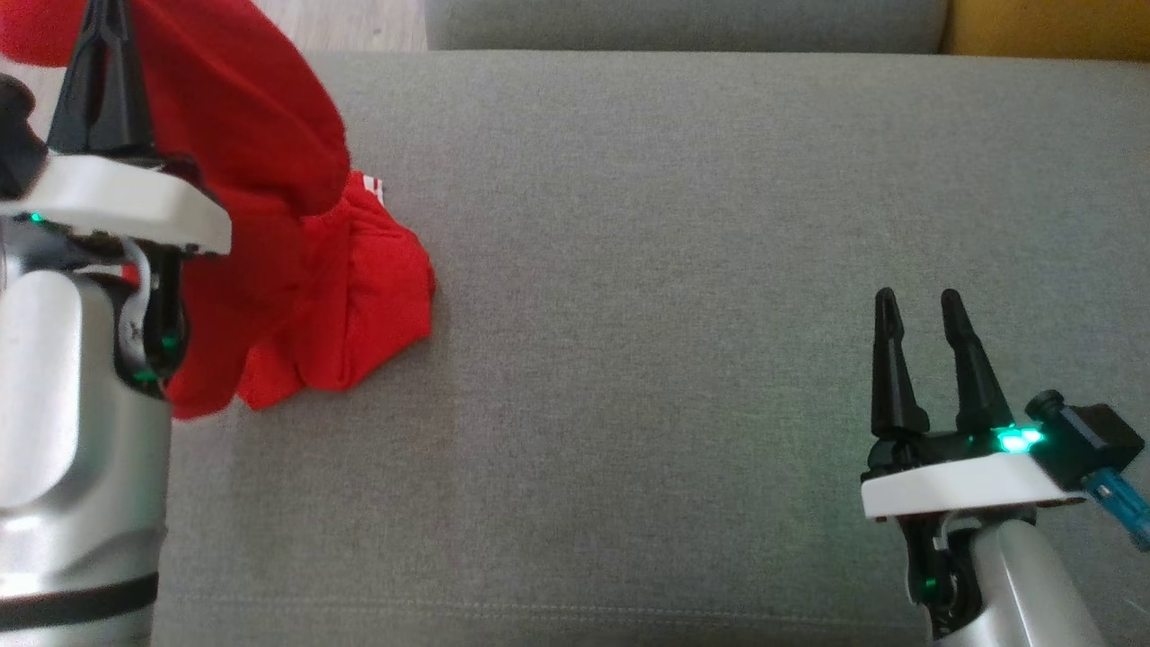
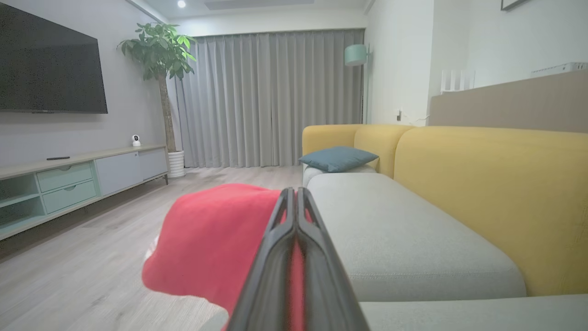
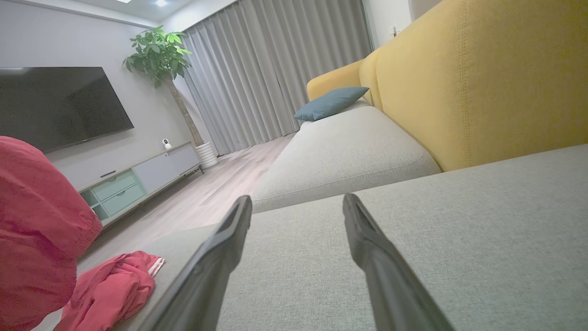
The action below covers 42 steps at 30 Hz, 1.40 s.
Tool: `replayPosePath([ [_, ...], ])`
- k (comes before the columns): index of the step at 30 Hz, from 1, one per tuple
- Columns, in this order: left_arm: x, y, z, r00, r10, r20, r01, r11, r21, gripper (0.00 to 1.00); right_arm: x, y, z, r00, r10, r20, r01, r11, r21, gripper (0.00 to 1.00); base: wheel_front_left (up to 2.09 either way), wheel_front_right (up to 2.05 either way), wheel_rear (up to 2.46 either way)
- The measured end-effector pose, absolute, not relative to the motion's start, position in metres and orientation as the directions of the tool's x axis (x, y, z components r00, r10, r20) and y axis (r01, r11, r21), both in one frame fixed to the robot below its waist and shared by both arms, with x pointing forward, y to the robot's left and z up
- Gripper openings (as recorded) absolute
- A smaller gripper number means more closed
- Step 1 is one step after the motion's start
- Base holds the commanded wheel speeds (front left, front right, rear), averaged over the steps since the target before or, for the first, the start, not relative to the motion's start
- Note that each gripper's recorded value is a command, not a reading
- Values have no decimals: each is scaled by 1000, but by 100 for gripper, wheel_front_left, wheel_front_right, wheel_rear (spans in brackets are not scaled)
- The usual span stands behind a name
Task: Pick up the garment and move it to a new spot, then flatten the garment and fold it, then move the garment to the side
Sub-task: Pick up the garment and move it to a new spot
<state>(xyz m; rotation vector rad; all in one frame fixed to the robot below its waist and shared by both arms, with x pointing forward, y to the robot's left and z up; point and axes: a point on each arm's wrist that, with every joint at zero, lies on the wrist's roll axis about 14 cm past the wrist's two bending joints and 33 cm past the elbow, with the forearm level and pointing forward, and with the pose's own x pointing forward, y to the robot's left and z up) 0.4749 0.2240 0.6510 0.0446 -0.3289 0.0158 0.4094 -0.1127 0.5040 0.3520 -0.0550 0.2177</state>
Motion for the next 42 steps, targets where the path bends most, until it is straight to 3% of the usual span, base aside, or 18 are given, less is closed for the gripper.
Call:
replayPosePath([
  [8,463,210,673,916,-5,402,-2,1000,16,0,405,-118,510,976,188,105,-213,919,332,100,0,0,0],
  [20,473,133,680,896,-186,404,180,982,55,0,392,-144,522,984,116,138,-157,931,330,100,0,0,0],
  [34,489,-65,618,790,-572,220,566,819,97,0,363,-211,561,966,-84,244,-1,944,329,100,0,0,0],
  [35,489,-80,609,777,-599,195,593,800,94,25,360,-217,561,964,-104,244,17,943,332,100,0,0,0],
  [36,488,-93,600,763,-622,175,618,782,86,100,357,-222,560,963,-121,241,35,943,331,100,0,0,0],
  [42,467,-164,571,634,-761,140,768,640,1,100,338,-252,552,954,-220,205,146,934,325,100,0,0,0],
])
